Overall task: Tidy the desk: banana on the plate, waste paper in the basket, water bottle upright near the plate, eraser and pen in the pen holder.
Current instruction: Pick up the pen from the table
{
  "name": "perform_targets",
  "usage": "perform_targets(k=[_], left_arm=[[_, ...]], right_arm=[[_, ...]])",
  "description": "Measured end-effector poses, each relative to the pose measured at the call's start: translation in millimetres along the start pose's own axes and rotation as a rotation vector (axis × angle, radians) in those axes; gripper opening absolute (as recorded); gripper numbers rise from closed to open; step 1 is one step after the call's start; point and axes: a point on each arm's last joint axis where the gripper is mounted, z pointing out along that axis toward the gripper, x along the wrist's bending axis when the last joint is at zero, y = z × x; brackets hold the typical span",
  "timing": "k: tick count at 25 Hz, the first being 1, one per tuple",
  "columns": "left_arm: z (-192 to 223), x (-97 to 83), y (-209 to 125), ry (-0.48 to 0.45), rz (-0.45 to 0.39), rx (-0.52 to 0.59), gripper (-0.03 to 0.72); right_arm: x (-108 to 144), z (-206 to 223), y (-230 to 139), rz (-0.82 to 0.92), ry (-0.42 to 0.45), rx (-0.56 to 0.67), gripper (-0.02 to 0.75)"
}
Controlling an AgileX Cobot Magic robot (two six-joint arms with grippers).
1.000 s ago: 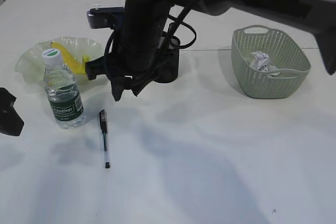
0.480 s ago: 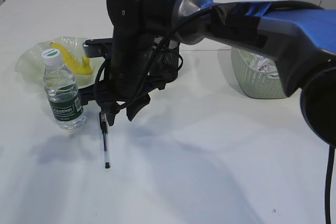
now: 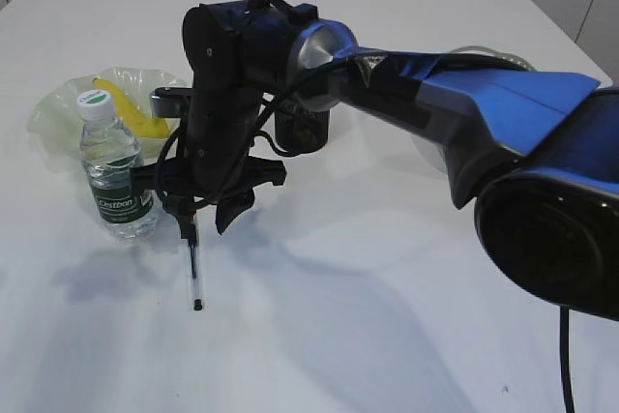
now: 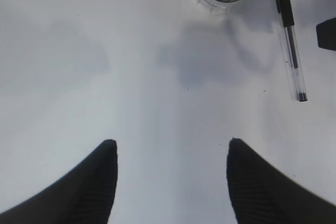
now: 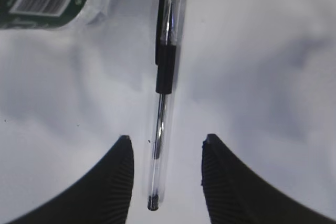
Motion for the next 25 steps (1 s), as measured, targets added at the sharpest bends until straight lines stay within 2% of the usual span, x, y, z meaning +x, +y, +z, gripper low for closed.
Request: perform_targets(k=[10,16,25], left_arm=[[0,0.0,0,0.000,0.000,0.000,0.460],[0,0.1,0,0.001,0.001,0.000,0.460],[0,0.2,0,0.002,0.002,0.000,0.460]], right_arm=[[2,19,13,0.064,0.017,-0.033,0.329],[6,25,11,0.039,-0.045,-0.048,0.330],[6,44,7,0.053,-0.059,-0.015,0.330]])
